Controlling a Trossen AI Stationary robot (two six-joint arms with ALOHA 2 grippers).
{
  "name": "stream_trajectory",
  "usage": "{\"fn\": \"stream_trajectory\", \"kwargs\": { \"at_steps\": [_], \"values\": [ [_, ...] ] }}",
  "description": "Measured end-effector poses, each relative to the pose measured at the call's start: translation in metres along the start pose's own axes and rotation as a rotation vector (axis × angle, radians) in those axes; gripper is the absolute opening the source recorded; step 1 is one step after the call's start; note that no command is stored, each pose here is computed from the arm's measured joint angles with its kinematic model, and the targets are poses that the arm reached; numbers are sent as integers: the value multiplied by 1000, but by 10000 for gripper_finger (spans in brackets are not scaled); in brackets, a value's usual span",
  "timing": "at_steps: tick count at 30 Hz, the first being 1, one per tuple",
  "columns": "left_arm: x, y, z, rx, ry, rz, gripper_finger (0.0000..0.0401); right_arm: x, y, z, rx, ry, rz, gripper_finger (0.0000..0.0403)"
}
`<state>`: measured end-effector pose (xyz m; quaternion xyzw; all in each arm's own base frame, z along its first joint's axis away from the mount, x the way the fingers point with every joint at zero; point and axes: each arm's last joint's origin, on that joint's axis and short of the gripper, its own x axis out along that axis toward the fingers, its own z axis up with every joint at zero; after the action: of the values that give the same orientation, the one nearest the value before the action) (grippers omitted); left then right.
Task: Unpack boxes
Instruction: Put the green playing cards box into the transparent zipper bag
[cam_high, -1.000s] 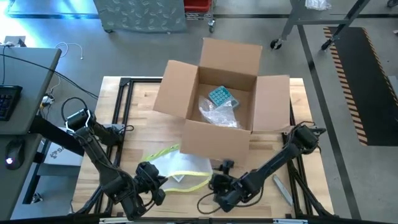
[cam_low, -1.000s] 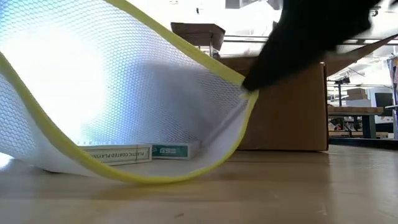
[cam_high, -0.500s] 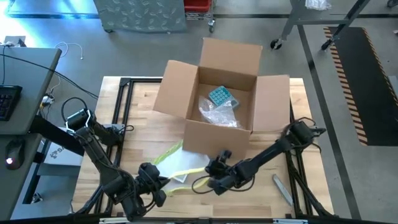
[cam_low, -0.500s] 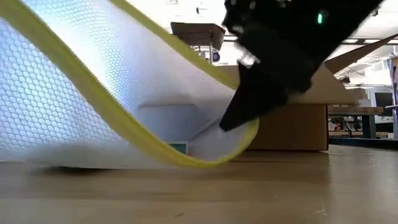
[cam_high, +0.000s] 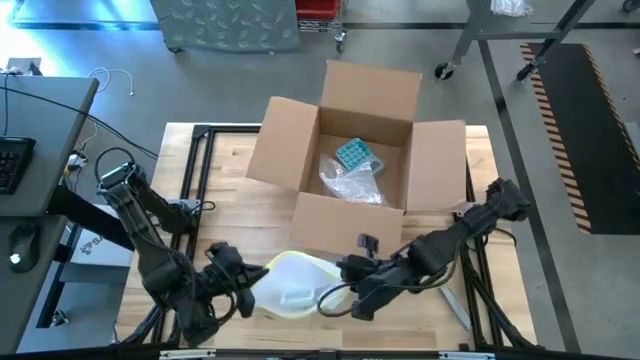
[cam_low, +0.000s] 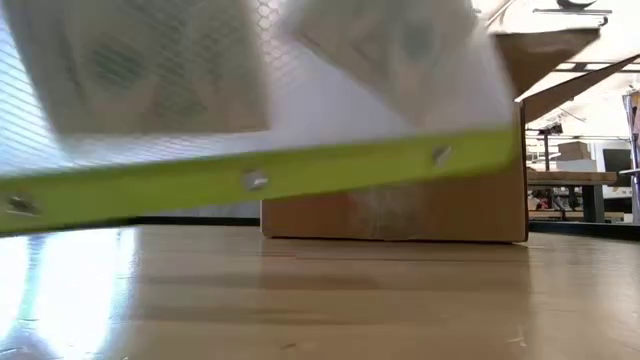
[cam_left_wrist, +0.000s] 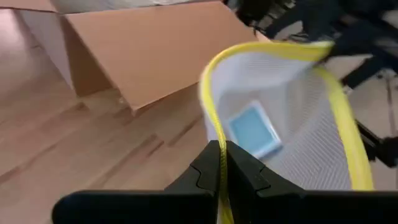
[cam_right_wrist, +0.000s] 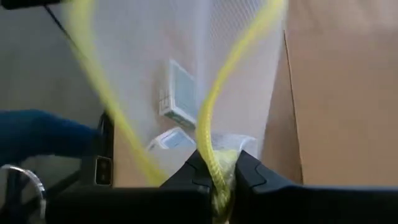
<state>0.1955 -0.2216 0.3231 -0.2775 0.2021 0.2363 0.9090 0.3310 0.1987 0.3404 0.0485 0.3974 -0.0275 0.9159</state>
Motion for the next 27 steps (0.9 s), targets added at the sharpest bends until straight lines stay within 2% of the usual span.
{"fn": "stream_trajectory", "kwargs": {
  "at_steps": [5, 9, 13, 16, 20, 23, 27],
  "values": [
    [1, -1, -6, 20, 56, 5, 0, 5, 3, -10, -72, -72, -158, 0],
    [-5, -2, -14, 37, 79, -12, 0, 38, 2, -33, -90, -75, -172, 0],
    [-7, -5, -30, 44, 94, -19, 0, 77, -5, -54, -114, -157, -88, 0],
    [1, -7, -54, 60, 104, 8, 0, 102, -18, -76, -110, -183, -19, 0],
    [20, -9, -87, 71, 117, 74, 0, 118, -34, -97, -105, -164, -17, 4],
    [35, -10, -108, 55, 113, 111, 0, 123, -40, -105, -163, -114, 0, 33],
    [57, -14, -130, 9, 122, 134, 0, 117, -37, -94, -269, -81, 145, 109]
  ]
}}
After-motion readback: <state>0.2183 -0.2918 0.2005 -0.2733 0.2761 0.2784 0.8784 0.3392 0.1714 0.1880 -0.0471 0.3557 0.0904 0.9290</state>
